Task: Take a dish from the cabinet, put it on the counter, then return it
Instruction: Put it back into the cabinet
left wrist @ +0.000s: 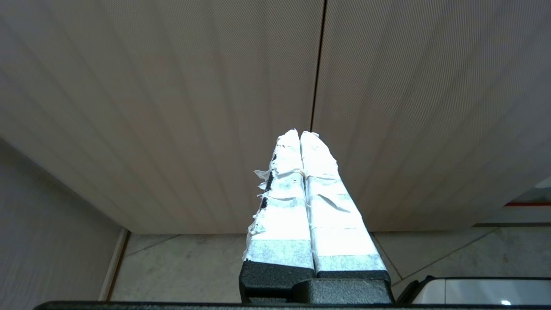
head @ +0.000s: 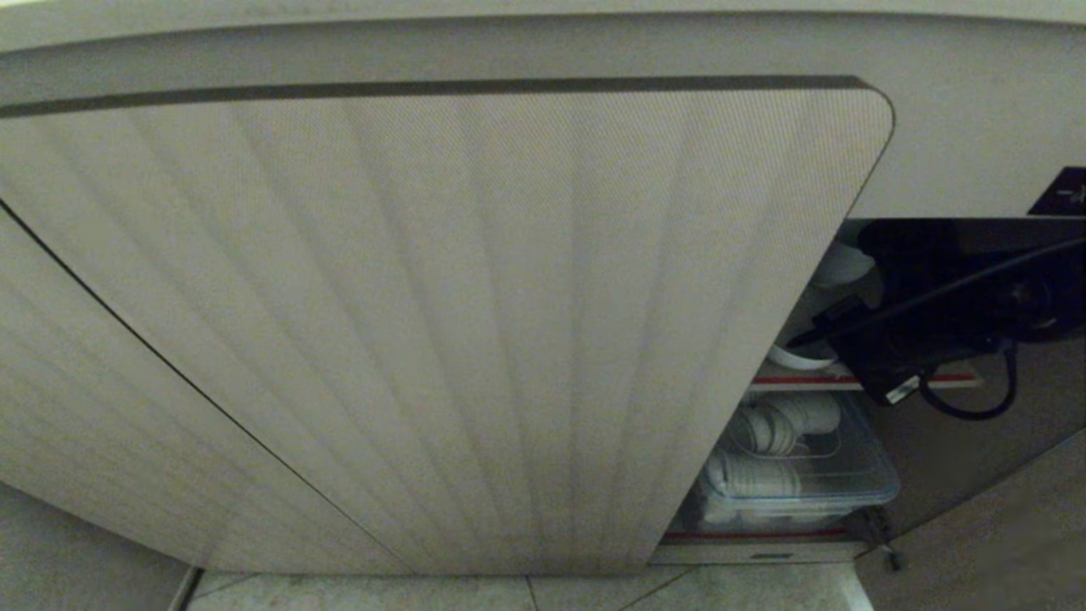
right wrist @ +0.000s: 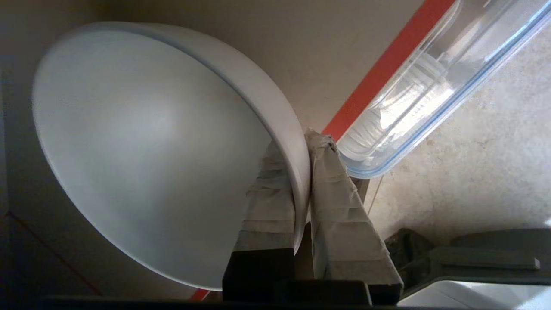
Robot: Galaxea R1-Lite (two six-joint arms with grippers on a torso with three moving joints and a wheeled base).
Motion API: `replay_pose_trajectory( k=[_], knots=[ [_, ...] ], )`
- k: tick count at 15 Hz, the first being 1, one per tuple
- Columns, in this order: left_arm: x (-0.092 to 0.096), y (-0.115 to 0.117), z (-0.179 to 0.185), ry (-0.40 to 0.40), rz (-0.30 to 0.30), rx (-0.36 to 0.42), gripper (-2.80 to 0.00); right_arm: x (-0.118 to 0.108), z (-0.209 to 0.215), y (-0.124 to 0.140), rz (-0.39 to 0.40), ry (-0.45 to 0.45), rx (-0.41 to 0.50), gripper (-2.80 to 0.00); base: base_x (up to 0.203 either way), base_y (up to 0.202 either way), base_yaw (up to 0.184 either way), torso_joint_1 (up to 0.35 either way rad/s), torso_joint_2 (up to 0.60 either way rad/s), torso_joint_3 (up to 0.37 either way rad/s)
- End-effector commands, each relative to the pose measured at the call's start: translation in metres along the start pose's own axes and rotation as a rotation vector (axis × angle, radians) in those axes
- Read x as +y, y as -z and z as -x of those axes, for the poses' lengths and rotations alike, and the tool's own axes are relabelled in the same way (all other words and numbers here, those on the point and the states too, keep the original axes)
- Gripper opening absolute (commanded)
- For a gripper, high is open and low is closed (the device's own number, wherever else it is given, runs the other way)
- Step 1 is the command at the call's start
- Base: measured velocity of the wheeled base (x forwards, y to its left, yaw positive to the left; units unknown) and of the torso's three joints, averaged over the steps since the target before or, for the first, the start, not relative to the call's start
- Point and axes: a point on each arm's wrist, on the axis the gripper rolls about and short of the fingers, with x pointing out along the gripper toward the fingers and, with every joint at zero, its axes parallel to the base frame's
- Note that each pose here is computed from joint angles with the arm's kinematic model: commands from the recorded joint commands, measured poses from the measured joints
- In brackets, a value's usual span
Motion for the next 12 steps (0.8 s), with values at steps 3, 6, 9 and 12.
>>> replay_pose_trajectory(
  k=[3,6,9,12],
  knots=[
    [0.0000,0.0000,0.0000,0.000,0.000,-0.001,-2.80,0.0031,-0.0043,-0.0004,-0.026,0.000,-0.001,-2.80,0.000,0.000,0.000,0.000,0.00,0.000],
    [0.0000,0.0000,0.0000,0.000,0.000,-0.001,-2.80,0.0032,-0.0053,0.0003,-0.025,0.001,0.000,-2.80,0.000,0.000,0.000,0.000,0.00,0.000],
    [0.0000,0.0000,0.0000,0.000,0.000,-0.001,-2.80,0.0051,-0.0080,-0.0001,-0.025,0.000,-0.002,-2.80,0.000,0.000,0.000,0.000,0.00,0.000],
    [0.0000,0.0000,0.0000,0.000,0.000,-0.001,-2.80,0.0068,-0.0104,-0.0005,-0.025,-0.001,-0.003,-2.80,0.000,0.000,0.000,0.000,0.00,0.000]
  ],
)
